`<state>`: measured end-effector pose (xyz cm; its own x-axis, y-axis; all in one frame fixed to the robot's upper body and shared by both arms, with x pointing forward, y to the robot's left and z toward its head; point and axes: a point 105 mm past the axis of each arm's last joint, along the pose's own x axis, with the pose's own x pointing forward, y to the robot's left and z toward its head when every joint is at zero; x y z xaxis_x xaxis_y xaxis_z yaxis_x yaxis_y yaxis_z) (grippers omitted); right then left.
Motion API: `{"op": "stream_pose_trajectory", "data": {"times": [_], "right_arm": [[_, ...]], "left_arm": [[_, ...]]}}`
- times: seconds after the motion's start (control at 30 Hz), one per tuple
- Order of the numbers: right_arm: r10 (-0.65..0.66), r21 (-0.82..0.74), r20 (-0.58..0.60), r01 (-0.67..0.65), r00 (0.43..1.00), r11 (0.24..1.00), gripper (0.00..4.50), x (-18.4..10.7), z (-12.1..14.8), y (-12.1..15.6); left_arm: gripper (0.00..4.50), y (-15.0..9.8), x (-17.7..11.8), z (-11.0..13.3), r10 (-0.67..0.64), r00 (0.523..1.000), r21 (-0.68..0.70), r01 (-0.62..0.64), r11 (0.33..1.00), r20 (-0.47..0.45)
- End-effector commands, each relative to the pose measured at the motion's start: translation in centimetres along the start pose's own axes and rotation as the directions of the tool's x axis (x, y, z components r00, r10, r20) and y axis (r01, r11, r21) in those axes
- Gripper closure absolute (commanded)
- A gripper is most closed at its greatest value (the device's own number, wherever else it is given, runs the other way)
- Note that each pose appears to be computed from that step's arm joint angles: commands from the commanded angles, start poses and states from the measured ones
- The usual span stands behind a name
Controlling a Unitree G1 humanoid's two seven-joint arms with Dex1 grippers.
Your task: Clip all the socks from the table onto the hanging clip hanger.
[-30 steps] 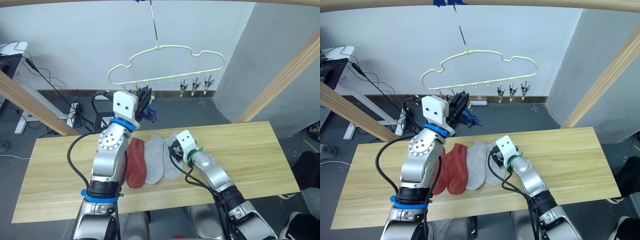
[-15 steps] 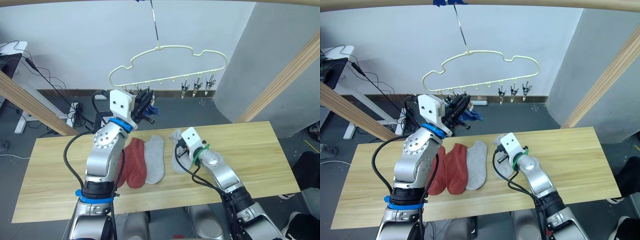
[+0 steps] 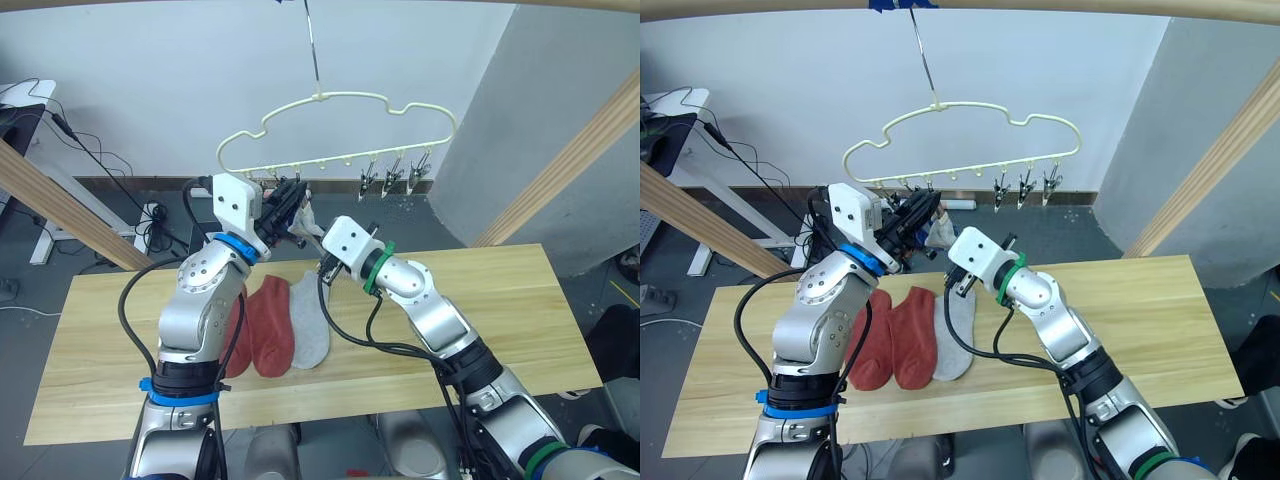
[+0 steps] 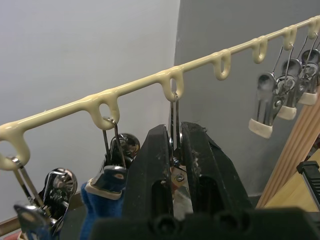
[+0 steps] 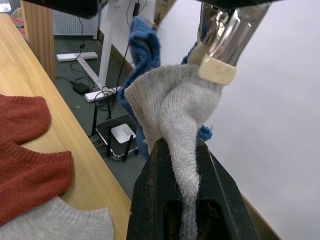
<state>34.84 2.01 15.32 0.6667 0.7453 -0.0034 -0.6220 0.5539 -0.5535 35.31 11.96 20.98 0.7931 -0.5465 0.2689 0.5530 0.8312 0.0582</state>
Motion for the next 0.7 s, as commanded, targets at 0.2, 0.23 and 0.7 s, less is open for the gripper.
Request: {"op": "stream_pose_trajectory", "data": {"times": [0.2, 0.23, 0.7], "right_arm": [[-0.013, -0.030, 0.116, 0.017, 0.993, 0.999, 4.50, 0.1, 2.6, -0.2], [-0.016, -0.029, 0.121, 0.019, 0.992, 0.999, 4.50, 0.1, 2.7, -0.2], [-0.027, -0.007, 0.144, 0.028, 0.989, 1.000, 4.50, 0.3, 3.3, -0.6]], "left_arm": [[4.45, -0.2, -0.1, 1.0, -0.024, 0.999, 0.018, 0.023, 1.000, 0.023], [4.45, -0.2, -0.1, 0.9, -0.024, 0.999, 0.019, 0.023, 1.000, 0.022], [3.52, -0.1, -0.8, -0.3, -0.026, 0.999, -0.025, 0.026, 0.999, -0.020]]}}
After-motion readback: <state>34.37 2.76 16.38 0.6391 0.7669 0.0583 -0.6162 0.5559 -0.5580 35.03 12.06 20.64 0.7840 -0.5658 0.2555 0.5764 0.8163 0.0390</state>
